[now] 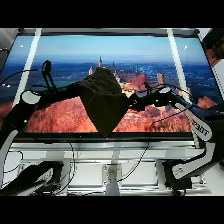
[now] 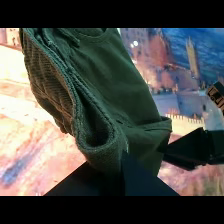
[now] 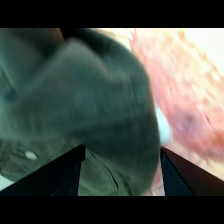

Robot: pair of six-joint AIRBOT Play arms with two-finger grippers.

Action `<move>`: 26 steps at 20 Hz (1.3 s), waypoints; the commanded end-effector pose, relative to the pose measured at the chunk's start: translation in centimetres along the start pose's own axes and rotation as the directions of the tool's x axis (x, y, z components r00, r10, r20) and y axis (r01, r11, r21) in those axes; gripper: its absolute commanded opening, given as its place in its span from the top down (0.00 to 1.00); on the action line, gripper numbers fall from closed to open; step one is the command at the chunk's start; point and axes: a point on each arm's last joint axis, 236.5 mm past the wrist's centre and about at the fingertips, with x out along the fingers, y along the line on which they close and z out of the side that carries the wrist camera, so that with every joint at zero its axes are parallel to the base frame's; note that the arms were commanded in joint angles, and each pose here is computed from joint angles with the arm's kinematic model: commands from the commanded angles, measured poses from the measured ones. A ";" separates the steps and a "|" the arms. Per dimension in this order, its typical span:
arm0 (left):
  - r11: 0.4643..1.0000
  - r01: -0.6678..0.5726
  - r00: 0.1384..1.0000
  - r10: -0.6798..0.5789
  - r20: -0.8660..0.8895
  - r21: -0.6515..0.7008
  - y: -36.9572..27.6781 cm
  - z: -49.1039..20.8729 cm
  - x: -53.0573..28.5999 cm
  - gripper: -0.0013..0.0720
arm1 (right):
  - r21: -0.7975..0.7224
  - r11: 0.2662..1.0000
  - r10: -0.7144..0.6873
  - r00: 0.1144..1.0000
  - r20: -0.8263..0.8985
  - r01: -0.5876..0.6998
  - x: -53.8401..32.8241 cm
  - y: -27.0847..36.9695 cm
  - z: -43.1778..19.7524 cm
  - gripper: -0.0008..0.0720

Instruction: Fold the clothes and pants, and hang the long-sleeved shirts on hangers.

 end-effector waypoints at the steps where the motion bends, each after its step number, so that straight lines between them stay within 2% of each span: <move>1: 1.000 -0.010 1.000 0.009 -0.011 -0.010 0.5 -0.4 0.0 0.90 | -0.020 1.000 -0.008 0.998 0.055 0.009 1.2 1.6 2.1 0.32; 3: 1.000 -0.016 1.000 0.016 -0.027 -0.018 1.0 -1.1 0.2 0.90 | -0.077 0.997 -0.013 0.992 0.124 0.023 2.0 3.4 3.7 0.39; 4: 1.000 -0.020 0.999 0.019 -0.034 -0.022 1.2 -1.5 0.3 0.90 | -0.108 0.994 -0.009 0.988 0.156 0.026 2.2 4.4 4.4 0.52; 6: 0.999 -0.030 0.999 0.029 -0.030 -0.027 1.6 -1.6 0.4 0.90 | -0.165 0.986 0.013 0.977 0.212 0.023 1.8 6.7 6.1 0.88; 7: 0.999 -0.033 0.999 0.032 -0.019 -0.028 1.7 -1.4 0.4 0.90 | -0.194 0.981 0.030 0.972 0.234 0.017 1.2 7.9 7.0 0.96; 11: 0.992 0.030 0.996 -0.019 0.092 -0.119 0.1 1.7 0.0 0.90 | -0.454 0.890 0.091 0.953 0.290 0.053 -3.7 13.7 9.6 0.96; 16: 0.981 0.191 0.949 -0.173 0.263 -0.044 -6.1 8.4 -3.0 0.90 | -0.621 0.752 0.158 0.853 0.497 0.222 -15.7 21.3 12.9 0.96; 18: 0.968 0.249 0.916 -0.242 0.320 0.020 -8.8 10.8 -4.5 0.90 | -0.652 0.696 0.191 0.798 0.571 0.301 -20.4 24.2 13.2 0.96; 20: 0.960 0.252 0.904 -0.278 0.324 0.120 -10.5 11.2 -5.2 0.90 | -0.667 0.650 0.205 0.762 0.614 0.363 -23.2 25.9 12.9 0.96; 21: 0.955 0.247 0.914 -0.286 0.289 0.165 -10.9 10.2 -4.9 0.90 | -0.671 0.640 0.199 0.762 0.617 0.376 -23.6 26.0 12.6 0.96; 23: 0.942 0.247 0.955 -0.276 0.105 0.225 -11.0 5.3 -3.2 0.90 | -0.691 0.633 0.126 0.834 0.537 0.349 -21.5 24.4 10.7 0.96; 26: 0.973 0.157 0.966 -0.115 -0.230 0.172 -6.8 -3.7 -1.9 0.90 | -0.720 0.620 -0.125 0.945 0.301 0.312 -17.3 17.8 5.5 0.96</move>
